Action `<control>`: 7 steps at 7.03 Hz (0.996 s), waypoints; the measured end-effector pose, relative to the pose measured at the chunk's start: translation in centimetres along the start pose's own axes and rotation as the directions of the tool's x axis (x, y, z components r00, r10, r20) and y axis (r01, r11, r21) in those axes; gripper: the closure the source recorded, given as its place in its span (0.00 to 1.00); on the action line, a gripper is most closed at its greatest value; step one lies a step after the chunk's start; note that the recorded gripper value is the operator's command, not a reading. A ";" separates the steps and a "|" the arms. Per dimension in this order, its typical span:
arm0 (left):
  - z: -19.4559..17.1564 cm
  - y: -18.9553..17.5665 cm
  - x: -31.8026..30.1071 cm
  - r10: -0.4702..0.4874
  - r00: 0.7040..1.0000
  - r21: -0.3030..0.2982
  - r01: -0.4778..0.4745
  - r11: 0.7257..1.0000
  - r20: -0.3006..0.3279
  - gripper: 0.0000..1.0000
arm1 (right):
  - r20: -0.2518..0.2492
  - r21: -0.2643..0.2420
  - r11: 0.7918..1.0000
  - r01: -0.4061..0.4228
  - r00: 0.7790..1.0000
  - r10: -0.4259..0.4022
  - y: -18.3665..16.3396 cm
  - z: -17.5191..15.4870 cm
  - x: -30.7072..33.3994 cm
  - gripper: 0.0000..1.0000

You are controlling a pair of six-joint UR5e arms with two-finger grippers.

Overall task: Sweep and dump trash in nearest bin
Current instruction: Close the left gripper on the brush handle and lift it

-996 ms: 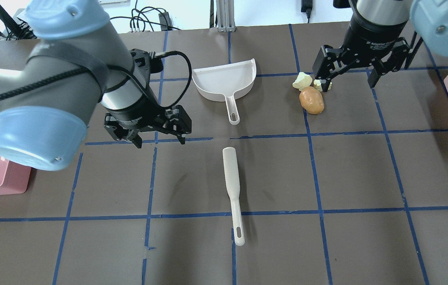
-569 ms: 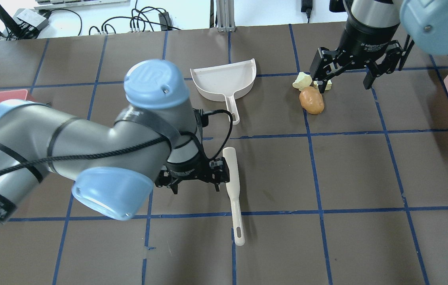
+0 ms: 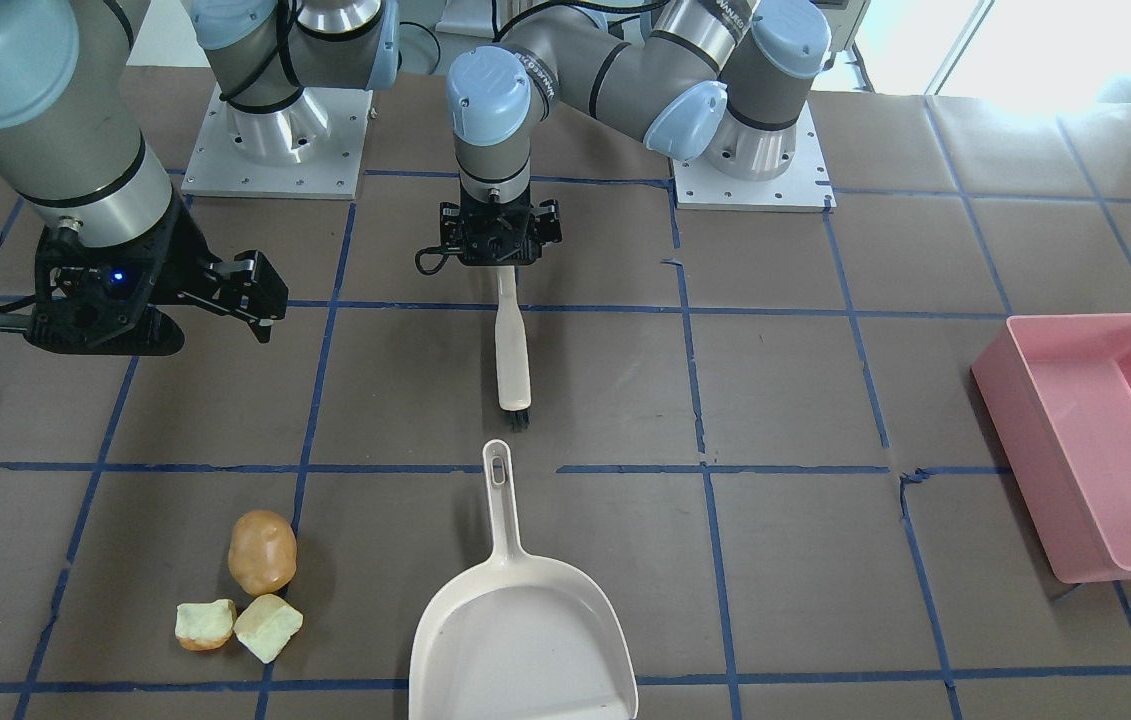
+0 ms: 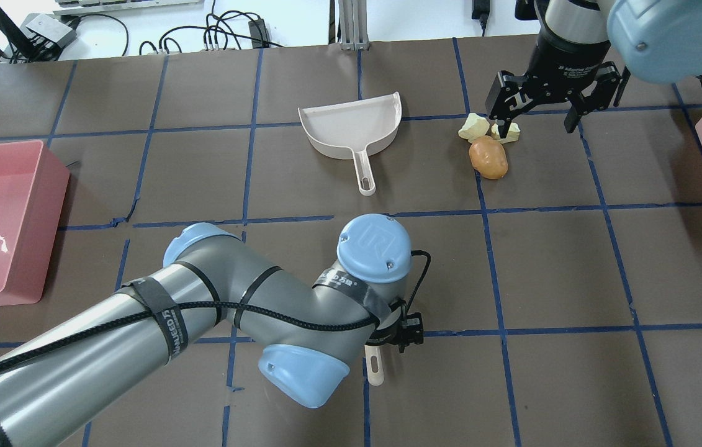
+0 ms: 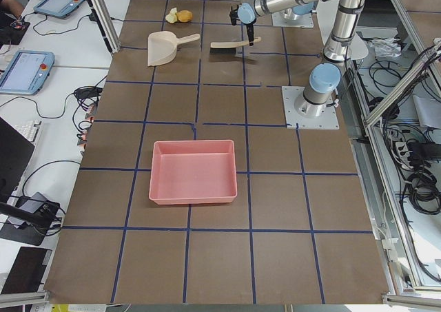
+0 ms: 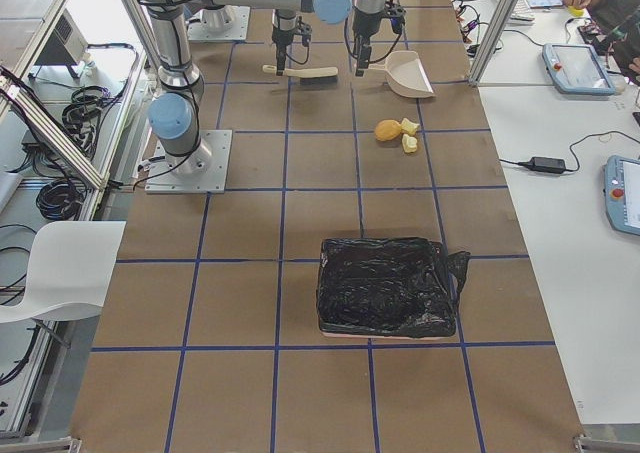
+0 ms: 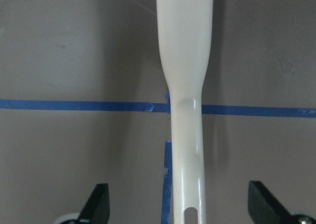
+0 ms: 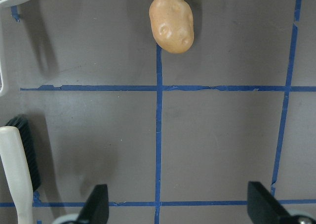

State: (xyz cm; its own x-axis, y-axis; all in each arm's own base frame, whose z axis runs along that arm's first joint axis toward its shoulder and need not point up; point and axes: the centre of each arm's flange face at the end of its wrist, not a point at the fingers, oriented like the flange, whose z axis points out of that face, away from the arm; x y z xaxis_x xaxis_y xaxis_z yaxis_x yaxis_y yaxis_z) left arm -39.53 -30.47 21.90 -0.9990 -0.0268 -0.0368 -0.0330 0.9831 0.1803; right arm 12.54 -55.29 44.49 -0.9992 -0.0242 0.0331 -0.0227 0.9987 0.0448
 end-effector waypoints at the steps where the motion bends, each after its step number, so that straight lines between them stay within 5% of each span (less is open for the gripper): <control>1: 0.6 0.4 0.0 0.008 1.000 0.003 -0.008 1.000 0.000 0.28 | -0.001 0.007 1.000 0.001 1.000 -0.001 -0.4 0.2 0.0 0.00; 6: 0.1 0.8 -0.1 0.018 1.000 0.022 -0.018 1.000 -0.010 0.35 | 0.003 0.026 1.000 0.003 1.000 -0.003 -0.7 0.2 -0.1 0.00; 7: 0.0 0.8 -0.1 0.018 1.000 0.026 -0.018 1.000 -0.012 0.44 | 0.003 0.025 1.000 0.002 1.000 -0.002 -0.7 0.2 -0.1 0.00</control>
State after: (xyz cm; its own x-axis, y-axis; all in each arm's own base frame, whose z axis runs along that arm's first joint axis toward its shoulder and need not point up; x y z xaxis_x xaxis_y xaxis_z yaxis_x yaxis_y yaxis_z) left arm -39.43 -29.65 22.09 -0.9997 -0.0109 -0.0221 -0.0142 0.9877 0.1558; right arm 12.61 -56.01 44.24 -0.9992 -0.0265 0.0300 -0.0259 0.9995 0.0198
